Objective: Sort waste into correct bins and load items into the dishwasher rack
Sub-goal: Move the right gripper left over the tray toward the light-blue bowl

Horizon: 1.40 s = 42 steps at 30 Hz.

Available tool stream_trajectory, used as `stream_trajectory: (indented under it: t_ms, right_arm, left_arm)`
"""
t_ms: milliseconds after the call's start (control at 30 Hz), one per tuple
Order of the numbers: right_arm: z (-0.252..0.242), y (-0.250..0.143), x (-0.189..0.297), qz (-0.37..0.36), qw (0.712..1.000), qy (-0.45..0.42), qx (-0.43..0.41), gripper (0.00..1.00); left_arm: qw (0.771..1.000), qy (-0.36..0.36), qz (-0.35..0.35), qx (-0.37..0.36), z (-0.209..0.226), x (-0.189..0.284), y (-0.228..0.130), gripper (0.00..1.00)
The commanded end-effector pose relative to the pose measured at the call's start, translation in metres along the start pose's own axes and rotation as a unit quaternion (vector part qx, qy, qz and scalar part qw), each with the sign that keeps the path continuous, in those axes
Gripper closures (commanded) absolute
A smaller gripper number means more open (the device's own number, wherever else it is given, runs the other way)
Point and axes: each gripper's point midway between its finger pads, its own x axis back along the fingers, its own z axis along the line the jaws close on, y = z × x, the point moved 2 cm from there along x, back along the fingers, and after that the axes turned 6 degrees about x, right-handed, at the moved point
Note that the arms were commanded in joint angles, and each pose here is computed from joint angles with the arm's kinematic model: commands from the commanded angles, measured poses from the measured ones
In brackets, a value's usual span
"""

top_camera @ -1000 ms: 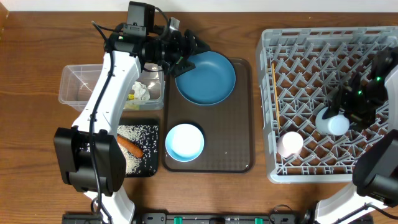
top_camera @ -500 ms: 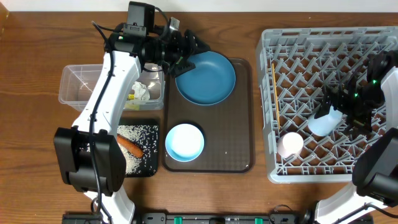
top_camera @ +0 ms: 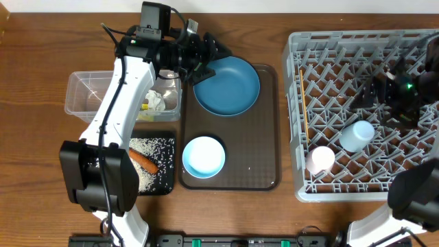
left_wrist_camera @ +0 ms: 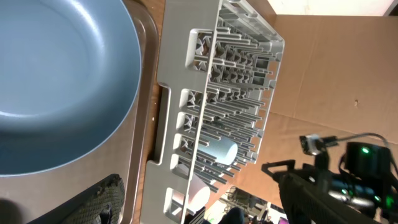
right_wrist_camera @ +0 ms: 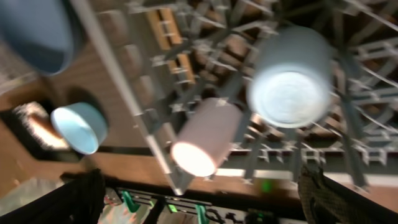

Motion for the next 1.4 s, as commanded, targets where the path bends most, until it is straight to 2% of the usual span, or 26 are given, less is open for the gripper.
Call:
stream_trajectory:
  t_ms: [0, 233, 433, 667, 800, 1000, 1167, 1267, 1367]
  right_arm:
    - [0.046, -0.009, 0.014, -0.032, 0.995, 0.038, 0.090, 0.01]
    - [0.104, -0.032, 0.005, -0.017, 0.980, 0.038, 0.195, 0.01]
    - [0.146, -0.053, -0.014, 0.024, 0.977, 0.062, 0.203, 0.01]
    - [0.180, -0.081, -0.032, 0.062, 0.959, 0.051, 0.272, 0.01]
    - [0.194, -0.095, -0.040, 0.078, 0.948, 0.048, 0.304, 0.06]
    - [0.212, -0.114, -0.051, 0.094, 0.931, 0.035, 0.351, 0.11]
    - [0.219, -0.111, -0.064, 0.067, 0.935, -0.020, 0.347, 0.12]
    - [0.238, -0.114, -0.077, 0.049, 0.927, -0.010, 0.372, 0.14]
    - [0.257, -0.121, -0.093, 0.039, 0.917, 0.003, 0.396, 0.16]
  left_arm:
    - [1.000, 0.003, -0.004, -0.009, 0.000, 0.001, 0.001, 0.18]
    - [1.000, 0.003, -0.004, -0.008, 0.000, 0.001, 0.001, 0.18]
    - [1.000, 0.003, -0.004, -0.009, 0.000, 0.001, 0.001, 0.18]
    - [1.000, -0.001, 0.000, 0.000, -0.001, 0.001, 0.000, 0.18]
    - [1.000, 0.003, 0.002, -0.008, 0.008, 0.011, 0.002, 0.18]
    - [0.991, 0.116, -0.060, 0.035, 0.059, 0.060, 0.012, 0.18]
    - [0.988, 0.107, -0.114, 0.014, 0.052, 0.119, 0.009, 0.18]
    - [0.981, 0.088, -0.171, 0.000, 0.038, 0.162, 0.003, 0.18]
    - [0.964, 0.100, -0.247, -0.009, 0.032, 0.209, -0.008, 0.18]
